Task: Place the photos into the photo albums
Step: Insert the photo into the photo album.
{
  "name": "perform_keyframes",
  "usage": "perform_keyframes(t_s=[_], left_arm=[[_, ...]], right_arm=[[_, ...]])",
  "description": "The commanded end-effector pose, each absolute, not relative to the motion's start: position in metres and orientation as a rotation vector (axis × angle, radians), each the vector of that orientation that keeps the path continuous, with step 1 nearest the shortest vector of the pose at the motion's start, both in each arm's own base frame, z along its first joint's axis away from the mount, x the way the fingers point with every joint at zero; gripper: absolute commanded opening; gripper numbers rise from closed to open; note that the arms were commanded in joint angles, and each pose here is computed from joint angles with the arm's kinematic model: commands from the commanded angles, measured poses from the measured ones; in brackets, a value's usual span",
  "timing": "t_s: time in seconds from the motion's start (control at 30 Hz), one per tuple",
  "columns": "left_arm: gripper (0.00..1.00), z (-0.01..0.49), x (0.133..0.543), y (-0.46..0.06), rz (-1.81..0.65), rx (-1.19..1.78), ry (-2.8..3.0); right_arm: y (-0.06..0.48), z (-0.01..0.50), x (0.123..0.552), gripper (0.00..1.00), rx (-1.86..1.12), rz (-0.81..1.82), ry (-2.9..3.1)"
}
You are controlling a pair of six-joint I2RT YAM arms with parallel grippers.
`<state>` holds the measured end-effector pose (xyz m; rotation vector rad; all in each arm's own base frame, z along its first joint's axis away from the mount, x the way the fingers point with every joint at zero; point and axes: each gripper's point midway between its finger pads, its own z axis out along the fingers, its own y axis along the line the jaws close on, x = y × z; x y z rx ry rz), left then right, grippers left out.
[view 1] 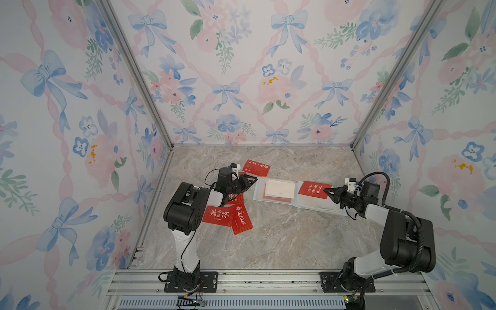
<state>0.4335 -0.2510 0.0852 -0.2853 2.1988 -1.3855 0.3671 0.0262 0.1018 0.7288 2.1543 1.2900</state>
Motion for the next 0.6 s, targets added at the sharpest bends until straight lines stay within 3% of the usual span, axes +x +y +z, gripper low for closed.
perform_keyframes(t_s=[0.0,0.57], left_arm=[[0.39,0.072,0.438,-0.252,-1.343,-0.277,2.231],[0.40,0.031,0.434,-0.260,-1.315,-0.294,2.335]], right_arm=[[0.031,0.108,0.376,0.00,0.650,1.305,2.143],[0.047,0.098,0.389,0.00,0.617,1.334,2.153]])
